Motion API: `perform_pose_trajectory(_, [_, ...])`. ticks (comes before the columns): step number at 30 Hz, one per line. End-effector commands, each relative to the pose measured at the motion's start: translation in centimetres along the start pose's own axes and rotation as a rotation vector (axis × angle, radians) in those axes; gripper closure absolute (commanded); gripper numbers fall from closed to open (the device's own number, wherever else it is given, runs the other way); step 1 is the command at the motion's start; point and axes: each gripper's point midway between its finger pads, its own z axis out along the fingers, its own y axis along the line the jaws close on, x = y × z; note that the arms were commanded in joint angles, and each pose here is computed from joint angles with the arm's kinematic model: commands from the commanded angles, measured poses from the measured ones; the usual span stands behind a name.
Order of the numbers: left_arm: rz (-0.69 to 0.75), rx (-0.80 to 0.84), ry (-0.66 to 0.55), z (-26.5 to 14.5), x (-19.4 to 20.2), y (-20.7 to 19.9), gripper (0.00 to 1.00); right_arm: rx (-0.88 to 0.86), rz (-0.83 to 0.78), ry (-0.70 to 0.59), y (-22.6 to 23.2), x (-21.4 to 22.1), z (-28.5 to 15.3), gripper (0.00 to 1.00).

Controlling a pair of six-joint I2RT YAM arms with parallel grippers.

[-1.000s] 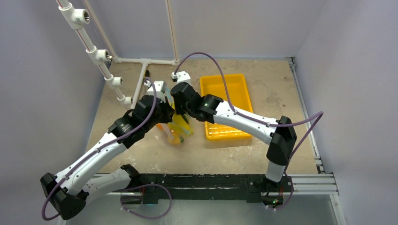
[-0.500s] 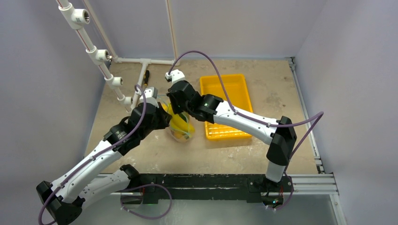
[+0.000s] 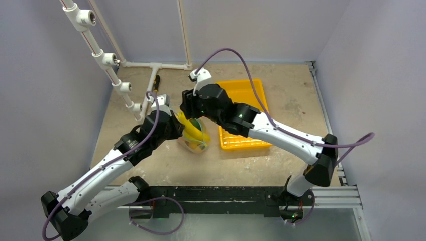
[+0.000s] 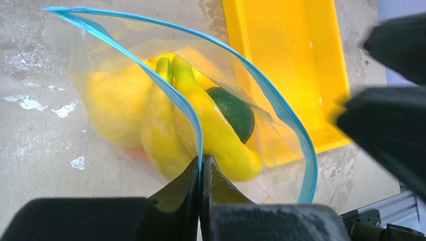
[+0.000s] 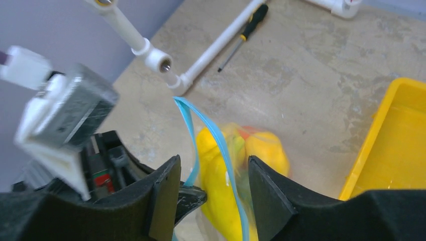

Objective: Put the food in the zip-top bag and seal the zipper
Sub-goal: Adjust the zipper food storage bag at the center of the board.

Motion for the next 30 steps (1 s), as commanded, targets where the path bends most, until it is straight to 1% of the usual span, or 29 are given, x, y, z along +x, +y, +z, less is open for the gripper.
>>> perform_pose_trajectory(1, [-0.019, 0.024, -0.018, 0.5, -0.4, -0.8, 1.00, -0.094, 0.012, -0.096, 1.0, -2.6, -3.2, 0.45])
perform_pose_trajectory(5, [-0.022, 0.032, -0.018, 0.6, -0.5, -1.1, 1.00, -0.127, 0.003, -0.098, 0.6, -2.2, -5.4, 0.43])
perform_pose_trajectory(13, [-0.018, 0.030, -0.014, 0.7, -0.5, -1.2, 1.00, -0.197, -0.020, 0.009, 0.0, 2.4, -8.3, 0.41])
perform_pose_trajectory(16, [-0.023, 0.031, -0.013, 0.8, -0.4, -1.2, 1.00, -0.243, -0.006, 0.029, 0.4, 3.4, -9.4, 0.41])
perform_pose_trajectory(18, [-0.026, 0.032, -0.011, 0.9, -0.3, -1.2, 1.00, -0.275, 0.003, 0.044, 1.0, 4.2, -10.1, 0.39])
perform_pose_trajectory(24, [-0.028, 0.032, -0.011, 0.9, -0.4, -1.3, 1.00, -0.218, 0.002, 0.174, 0.6, 8.8, -9.8, 0.34])
perform_pose_trajectory(30, [-0.027, 0.030, -0.008, 0.9, -0.4, -1.3, 1.00, -0.155, -0.008, 0.256, 0.6, 12.2, -9.7, 0.34])
